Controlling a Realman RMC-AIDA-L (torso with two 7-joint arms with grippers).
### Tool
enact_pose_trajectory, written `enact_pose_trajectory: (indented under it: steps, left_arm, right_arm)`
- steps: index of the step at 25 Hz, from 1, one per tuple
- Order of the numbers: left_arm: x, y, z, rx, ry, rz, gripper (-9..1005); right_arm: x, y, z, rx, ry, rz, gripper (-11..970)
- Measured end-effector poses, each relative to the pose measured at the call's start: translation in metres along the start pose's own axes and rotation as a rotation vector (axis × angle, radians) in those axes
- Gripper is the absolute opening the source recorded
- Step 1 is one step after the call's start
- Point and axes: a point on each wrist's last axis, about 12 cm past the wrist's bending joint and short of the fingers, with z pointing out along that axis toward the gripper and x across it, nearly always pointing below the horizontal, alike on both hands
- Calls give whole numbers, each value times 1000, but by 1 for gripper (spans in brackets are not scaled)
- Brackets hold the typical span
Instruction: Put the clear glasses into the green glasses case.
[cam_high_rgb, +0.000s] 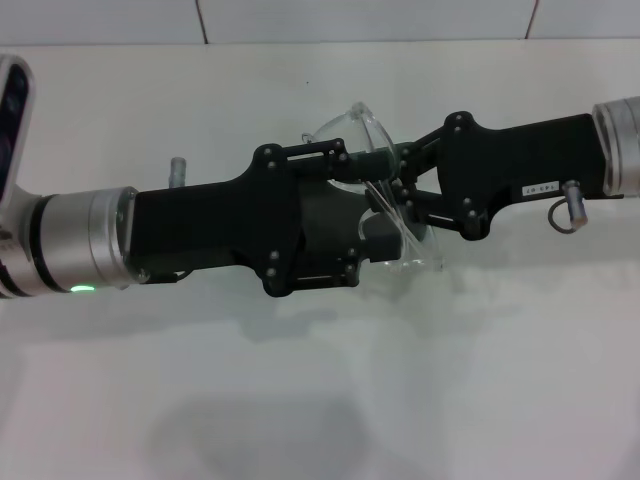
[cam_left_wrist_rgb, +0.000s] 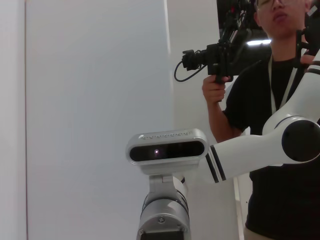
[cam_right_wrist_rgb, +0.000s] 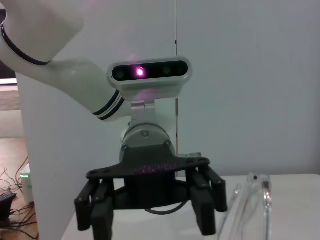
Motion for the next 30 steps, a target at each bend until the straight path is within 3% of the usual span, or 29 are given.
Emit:
enact_pose_trajectory:
  steps: [5, 12, 16, 20, 23, 30]
  left_arm:
    - [0, -1, -1, 0, -3, 0, 682]
    - [0, -1, -2, -2, -2, 1, 683]
    - [0, -2, -8, -16, 1, 3, 682]
    - [-2, -4, -24, -82, -26, 15, 682]
    - [-2, -9, -42, -174, -51, 27, 682]
    - [2, -22, -66, -285, -72, 22, 683]
  right_arm:
    - [0, -3, -8, 44, -21, 5, 196]
    - [-1, 1, -3, 7, -19, -3, 203]
    - [-3, -7, -12, 95, 8, -32, 207]
    - [-12, -16, -12, 174, 164, -100, 211]
    - [-25, -17, -1, 171, 319, -149, 214]
    - [-30, -14, 49, 174, 642, -360, 220]
